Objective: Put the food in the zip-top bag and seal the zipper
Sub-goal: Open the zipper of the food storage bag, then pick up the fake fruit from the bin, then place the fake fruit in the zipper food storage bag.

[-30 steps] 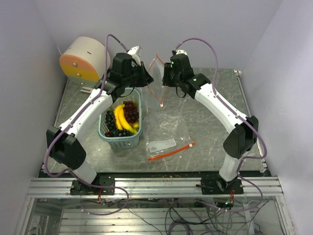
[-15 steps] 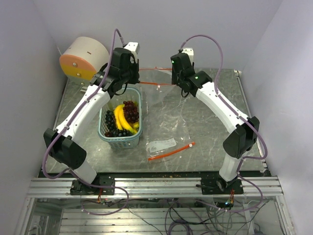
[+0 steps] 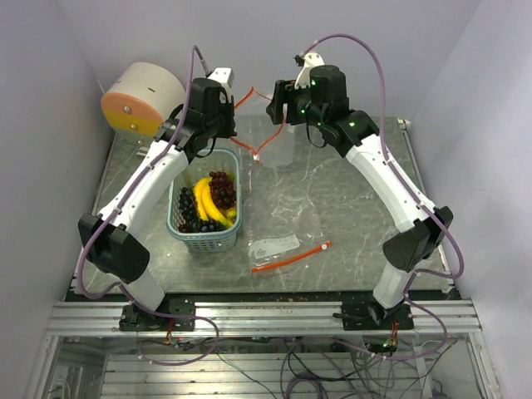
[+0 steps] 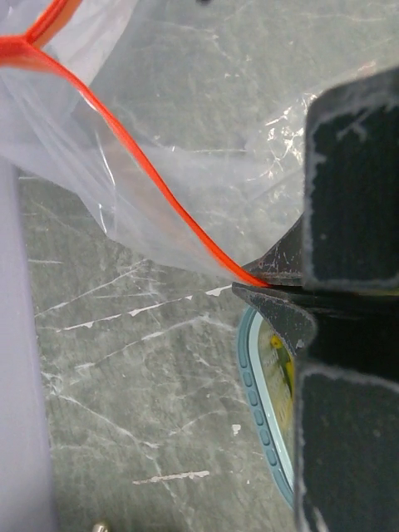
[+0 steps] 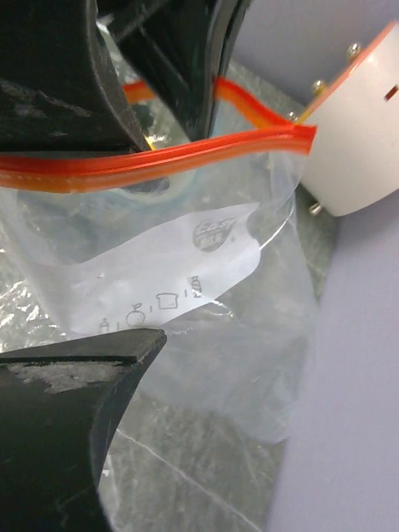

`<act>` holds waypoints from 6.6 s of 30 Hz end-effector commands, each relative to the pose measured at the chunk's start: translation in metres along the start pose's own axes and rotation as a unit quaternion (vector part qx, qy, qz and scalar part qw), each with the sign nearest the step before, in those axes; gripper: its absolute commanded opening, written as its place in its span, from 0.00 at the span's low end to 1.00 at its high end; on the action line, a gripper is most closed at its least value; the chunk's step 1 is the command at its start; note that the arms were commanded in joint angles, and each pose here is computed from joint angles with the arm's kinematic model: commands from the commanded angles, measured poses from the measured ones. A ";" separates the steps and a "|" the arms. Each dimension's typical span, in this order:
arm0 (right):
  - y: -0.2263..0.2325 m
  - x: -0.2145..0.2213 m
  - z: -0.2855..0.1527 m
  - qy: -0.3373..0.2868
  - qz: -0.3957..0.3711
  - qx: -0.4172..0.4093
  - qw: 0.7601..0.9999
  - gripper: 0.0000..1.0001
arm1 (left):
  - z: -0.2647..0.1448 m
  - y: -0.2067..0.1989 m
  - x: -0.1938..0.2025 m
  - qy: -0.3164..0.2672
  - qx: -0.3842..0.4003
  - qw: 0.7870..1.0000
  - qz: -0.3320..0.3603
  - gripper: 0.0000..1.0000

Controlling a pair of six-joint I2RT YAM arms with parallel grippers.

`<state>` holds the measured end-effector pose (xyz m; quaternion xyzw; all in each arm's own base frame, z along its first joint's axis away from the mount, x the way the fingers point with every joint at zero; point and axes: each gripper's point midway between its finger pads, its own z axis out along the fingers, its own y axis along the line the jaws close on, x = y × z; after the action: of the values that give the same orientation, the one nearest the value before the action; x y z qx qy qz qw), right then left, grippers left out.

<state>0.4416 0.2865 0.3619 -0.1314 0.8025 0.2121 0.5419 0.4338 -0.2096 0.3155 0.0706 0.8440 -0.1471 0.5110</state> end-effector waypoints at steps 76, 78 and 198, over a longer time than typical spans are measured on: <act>0.069 0.195 0.124 0.163 -0.114 0.129 0.972 0.00 | -0.211 0.187 -0.041 -0.107 -0.408 0.902 0.092 0.07; 0.046 0.181 0.128 0.144 -0.105 0.167 0.970 0.00 | -0.210 0.186 -0.042 -0.108 -0.405 0.903 0.091 0.07; 0.139 0.055 0.008 0.030 -0.015 -0.151 0.988 0.83 | -0.061 0.065 0.053 0.018 -0.039 0.978 -0.205 0.07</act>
<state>0.3641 0.4264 0.2745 -0.2420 0.8146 0.3109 0.4258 0.3735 -0.1326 0.2863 -0.1251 0.8560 -0.2190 0.4513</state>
